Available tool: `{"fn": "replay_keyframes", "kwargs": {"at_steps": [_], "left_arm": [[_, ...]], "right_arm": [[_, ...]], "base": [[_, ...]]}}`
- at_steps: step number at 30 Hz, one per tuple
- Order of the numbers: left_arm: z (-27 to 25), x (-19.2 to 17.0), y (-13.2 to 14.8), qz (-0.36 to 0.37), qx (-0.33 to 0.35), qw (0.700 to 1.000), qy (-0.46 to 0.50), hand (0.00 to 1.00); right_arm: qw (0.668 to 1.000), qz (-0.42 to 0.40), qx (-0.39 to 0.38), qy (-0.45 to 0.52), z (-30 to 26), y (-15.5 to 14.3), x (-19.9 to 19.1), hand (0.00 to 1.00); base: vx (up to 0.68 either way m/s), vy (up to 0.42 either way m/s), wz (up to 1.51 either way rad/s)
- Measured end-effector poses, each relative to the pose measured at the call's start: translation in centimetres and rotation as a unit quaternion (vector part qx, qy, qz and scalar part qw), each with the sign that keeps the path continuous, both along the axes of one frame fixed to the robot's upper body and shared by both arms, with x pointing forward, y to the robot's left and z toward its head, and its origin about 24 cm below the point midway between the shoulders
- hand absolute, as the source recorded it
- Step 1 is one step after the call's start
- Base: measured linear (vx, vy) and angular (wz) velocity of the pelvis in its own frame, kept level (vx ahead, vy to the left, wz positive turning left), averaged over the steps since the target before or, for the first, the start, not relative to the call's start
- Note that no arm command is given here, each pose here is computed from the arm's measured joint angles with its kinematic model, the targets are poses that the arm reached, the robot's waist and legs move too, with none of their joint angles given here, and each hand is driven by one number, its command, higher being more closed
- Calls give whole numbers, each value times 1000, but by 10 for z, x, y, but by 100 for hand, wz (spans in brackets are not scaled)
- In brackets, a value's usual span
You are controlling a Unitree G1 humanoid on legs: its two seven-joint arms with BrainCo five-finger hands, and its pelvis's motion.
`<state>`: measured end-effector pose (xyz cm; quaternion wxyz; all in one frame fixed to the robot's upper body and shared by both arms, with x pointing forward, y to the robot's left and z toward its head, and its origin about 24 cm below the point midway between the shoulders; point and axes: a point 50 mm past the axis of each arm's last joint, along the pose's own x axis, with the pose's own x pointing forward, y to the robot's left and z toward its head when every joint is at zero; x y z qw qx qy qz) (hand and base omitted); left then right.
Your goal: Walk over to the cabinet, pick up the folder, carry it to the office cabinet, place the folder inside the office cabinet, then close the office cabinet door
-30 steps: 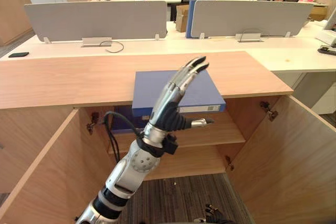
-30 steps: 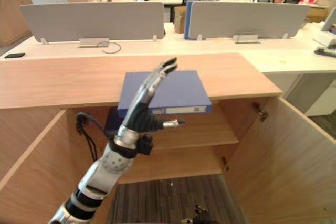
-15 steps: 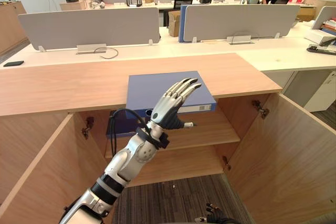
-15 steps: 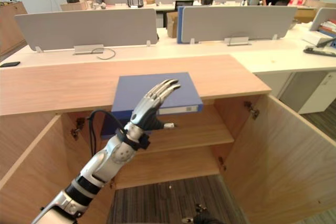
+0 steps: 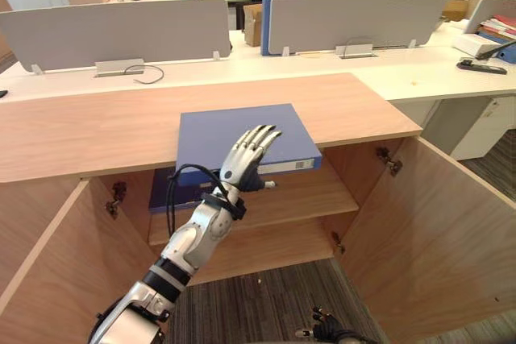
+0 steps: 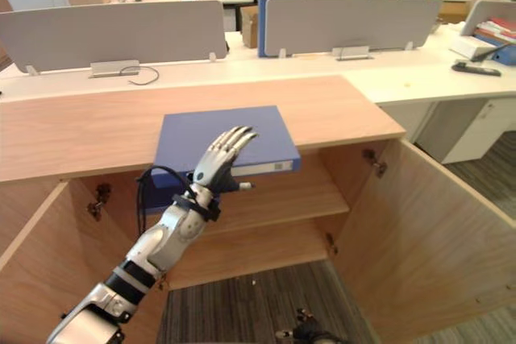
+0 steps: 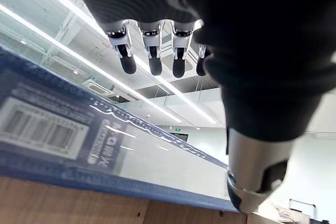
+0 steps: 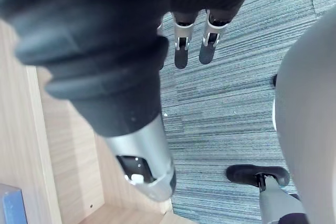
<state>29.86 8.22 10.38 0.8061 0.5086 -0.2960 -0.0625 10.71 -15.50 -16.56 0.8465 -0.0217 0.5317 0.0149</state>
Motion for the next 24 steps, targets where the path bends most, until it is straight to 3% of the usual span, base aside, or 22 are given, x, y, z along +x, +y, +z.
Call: {"fn": "replay_keyframes", "kwargs": {"at_steps": [9, 23, 24], "left_arm": [[-5, 7, 3, 37, 20, 999, -5, 0], [-15, 16, 3, 47, 111, 993, -12, 0], [-16, 16, 3, 45, 116, 992, -13, 100]], "right_arm": [[1000, 18, -3, -3, 1, 5, 3, 0], [999, 38, -6, -7, 1, 8, 6, 0], [999, 38, -6, -7, 1, 8, 6, 0]], "base": [[-12, 0, 0], [-17, 3, 0], [0, 0, 0]]}}
